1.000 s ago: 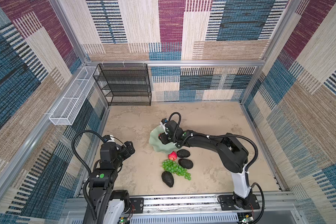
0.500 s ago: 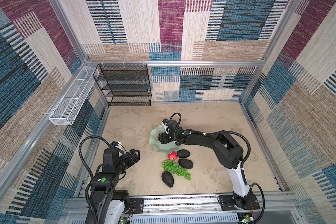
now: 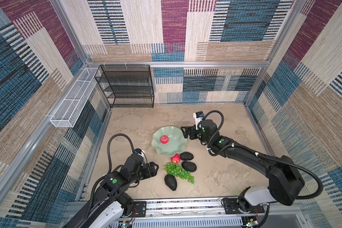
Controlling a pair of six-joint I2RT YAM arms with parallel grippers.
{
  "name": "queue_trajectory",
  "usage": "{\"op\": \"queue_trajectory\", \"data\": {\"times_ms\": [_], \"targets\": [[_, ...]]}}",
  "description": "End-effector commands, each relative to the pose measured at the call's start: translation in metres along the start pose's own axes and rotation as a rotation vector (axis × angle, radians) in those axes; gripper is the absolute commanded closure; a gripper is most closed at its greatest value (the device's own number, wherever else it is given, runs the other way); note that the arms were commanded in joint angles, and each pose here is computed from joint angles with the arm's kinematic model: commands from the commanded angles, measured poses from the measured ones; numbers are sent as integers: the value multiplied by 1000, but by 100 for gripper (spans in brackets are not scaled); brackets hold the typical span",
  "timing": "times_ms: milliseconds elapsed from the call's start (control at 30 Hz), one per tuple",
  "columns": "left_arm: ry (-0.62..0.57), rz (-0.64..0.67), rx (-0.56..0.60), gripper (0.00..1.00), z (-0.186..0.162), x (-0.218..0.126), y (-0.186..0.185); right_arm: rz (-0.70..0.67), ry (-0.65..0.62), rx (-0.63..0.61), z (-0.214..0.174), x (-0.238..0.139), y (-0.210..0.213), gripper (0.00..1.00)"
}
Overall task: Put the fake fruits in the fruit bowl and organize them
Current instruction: 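Reach the left gripper to the black avocado nearest the robot while the right withdraws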
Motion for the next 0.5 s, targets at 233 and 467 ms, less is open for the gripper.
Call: {"op": "queue_trajectory", "data": {"times_ms": [233,467], "targets": [[56,24,64,15,-20,39,-47,-38,-98,54,4,-36,-28,0],[123,21,106,16,-34,63,-63,-58,-116,60,3,-47,-39,0]]}}
Point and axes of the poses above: each gripper's point midway between its finger pads, its own x axis out along the fingers, its own y axis along the line the jaws close on, z = x × y, the point moved 1 cm from there along -x, back along the fingers, and after that the axes turned 15 degrees about x, right-handed, at the moved point
